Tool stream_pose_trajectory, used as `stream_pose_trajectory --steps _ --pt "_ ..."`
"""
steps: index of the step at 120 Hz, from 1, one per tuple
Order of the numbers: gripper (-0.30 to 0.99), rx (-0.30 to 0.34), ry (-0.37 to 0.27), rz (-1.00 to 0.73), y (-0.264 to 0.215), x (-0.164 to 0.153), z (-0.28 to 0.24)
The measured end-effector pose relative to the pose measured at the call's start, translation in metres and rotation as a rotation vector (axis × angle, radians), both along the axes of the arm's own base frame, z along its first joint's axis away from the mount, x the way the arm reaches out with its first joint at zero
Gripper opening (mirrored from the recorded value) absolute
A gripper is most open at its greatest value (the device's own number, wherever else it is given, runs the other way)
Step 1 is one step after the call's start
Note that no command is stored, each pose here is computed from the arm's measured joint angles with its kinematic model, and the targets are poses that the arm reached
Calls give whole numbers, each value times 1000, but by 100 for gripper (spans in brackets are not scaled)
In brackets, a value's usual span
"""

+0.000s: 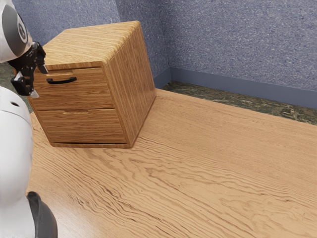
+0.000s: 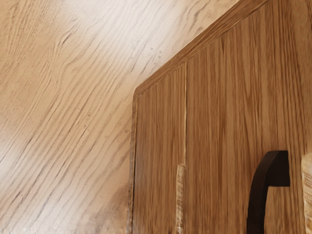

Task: Pull the drawer handle with one arm to open the drawer

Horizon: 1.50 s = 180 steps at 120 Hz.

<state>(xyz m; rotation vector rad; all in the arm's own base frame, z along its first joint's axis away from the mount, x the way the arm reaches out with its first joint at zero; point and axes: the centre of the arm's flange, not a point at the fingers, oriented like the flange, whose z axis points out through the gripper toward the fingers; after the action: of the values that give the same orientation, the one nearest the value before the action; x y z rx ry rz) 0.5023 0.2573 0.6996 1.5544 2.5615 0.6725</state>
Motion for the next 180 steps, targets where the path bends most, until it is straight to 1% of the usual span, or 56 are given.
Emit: stream_pose_trajectory --steps 6,16,36,58,85,114,158,180 --pt "64 -11 -27 -31 -2 8 -6" --pt "64 -31 -59 -43 8 8 -16" --pt "63 -24 -83 -60 20 5 -20" --pt "60 -19 -83 -80 25 2 -24" --pt "53 -41 -78 -79 37 -8 -37" --pt "45 -41 -94 -104 36 -6 -36" --pt "41 -28 -89 -134 37 -6 -36" --pt "33 -29 -94 -149 35 -4 -36"
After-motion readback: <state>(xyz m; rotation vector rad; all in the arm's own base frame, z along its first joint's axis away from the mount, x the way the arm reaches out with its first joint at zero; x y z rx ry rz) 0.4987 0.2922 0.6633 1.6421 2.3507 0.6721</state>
